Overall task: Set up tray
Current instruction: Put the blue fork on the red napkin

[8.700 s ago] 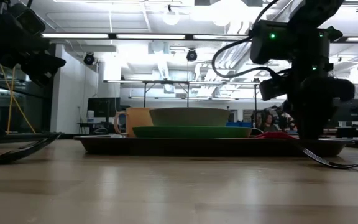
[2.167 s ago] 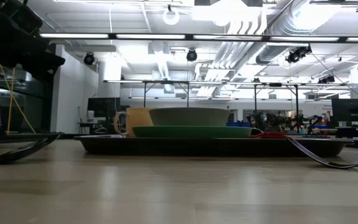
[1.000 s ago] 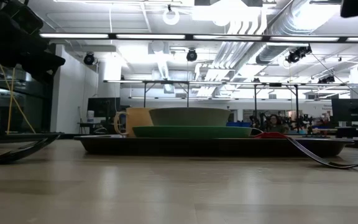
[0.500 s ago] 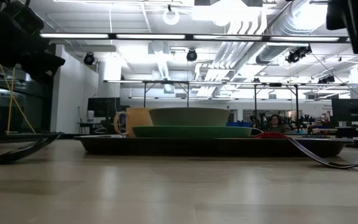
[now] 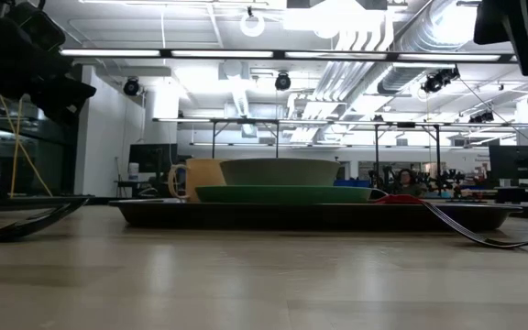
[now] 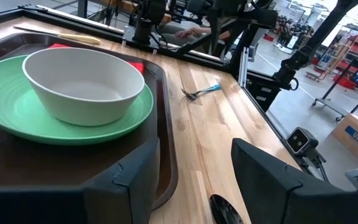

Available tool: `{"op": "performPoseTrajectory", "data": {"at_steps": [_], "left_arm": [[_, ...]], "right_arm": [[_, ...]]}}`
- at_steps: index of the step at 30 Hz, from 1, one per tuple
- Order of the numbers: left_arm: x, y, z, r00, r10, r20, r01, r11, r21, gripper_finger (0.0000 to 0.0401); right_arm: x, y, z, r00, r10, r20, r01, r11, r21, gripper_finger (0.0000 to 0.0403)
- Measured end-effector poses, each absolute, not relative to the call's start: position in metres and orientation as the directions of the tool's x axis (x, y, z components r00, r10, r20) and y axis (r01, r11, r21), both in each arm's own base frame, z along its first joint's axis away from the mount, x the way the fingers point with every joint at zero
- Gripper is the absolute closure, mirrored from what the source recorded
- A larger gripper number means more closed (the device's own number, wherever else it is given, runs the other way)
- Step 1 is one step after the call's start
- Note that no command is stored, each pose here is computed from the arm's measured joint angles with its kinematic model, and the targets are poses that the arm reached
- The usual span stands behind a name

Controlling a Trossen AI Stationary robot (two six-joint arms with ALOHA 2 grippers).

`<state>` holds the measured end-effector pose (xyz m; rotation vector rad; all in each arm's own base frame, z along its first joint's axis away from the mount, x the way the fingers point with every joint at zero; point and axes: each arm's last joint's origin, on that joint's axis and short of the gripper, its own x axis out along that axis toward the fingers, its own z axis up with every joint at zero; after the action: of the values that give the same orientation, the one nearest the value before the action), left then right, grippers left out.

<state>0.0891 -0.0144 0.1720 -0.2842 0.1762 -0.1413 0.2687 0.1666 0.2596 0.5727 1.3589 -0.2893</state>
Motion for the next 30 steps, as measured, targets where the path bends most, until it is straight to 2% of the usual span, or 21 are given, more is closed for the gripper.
{"op": "performPoseTrajectory", "data": {"at_steps": [12,22,30], "left_arm": [[0.089,-0.014,0.172,0.975,-0.163,-0.153,0.113,0.95,-0.29,0.0171],[0.089,-0.014,0.172,0.975,-0.163,-0.153,0.113,0.95,-0.29,0.0171],[0.089,-0.014,0.172,0.975,-0.162,-0.153,0.113,0.95,-0.29,0.0171]], "right_arm": [[0.277,0.148,0.253,0.137,0.119,-0.983,0.595,0.784,0.177,0.0295],[0.298,0.144,0.21,-0.048,0.13,-0.99,0.556,0.827,0.082,0.0295],[0.305,0.143,0.192,-0.099,0.117,-0.988,0.556,0.83,0.043,0.0295]]}}
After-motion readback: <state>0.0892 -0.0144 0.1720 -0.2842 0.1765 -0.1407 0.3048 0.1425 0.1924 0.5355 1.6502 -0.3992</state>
